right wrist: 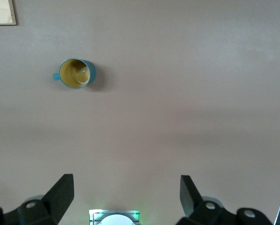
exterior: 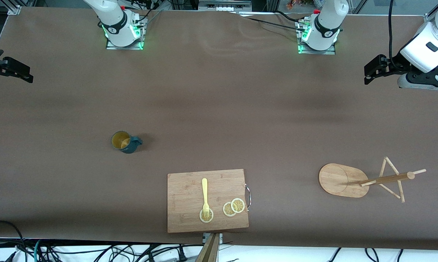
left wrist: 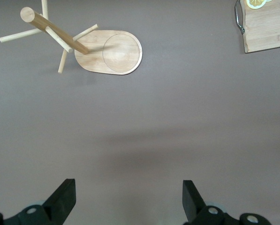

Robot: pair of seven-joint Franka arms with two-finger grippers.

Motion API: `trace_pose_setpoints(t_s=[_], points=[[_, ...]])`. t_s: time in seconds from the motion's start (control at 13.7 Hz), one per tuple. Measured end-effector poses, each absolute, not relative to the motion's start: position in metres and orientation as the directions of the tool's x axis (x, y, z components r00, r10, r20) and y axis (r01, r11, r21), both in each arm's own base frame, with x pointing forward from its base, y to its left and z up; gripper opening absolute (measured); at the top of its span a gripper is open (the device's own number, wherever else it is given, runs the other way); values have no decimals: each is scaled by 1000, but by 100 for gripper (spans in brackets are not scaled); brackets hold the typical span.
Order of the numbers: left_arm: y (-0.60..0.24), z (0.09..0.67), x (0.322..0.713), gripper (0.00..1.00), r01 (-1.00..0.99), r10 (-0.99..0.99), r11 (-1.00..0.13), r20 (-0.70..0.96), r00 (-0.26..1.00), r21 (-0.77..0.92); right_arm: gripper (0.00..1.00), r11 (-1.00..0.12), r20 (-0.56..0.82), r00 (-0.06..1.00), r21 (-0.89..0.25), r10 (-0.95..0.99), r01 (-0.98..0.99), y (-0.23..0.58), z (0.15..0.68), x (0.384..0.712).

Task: Pass cup and hang on rack

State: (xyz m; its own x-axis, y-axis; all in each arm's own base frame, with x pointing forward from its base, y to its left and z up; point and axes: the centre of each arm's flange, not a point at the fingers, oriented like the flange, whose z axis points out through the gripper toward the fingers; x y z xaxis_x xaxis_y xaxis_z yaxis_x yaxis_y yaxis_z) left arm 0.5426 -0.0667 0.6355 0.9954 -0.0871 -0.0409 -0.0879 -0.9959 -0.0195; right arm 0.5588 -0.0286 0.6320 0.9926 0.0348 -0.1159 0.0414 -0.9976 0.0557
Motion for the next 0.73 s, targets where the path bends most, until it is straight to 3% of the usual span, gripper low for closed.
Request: trace_pose_setpoints(t_s=[0.73], points=[[-71, 636, 542, 100, -96, -95, -995, -41, 995, -19, 100, -998, -116, 993, 56, 29, 35, -30, 632, 559]])
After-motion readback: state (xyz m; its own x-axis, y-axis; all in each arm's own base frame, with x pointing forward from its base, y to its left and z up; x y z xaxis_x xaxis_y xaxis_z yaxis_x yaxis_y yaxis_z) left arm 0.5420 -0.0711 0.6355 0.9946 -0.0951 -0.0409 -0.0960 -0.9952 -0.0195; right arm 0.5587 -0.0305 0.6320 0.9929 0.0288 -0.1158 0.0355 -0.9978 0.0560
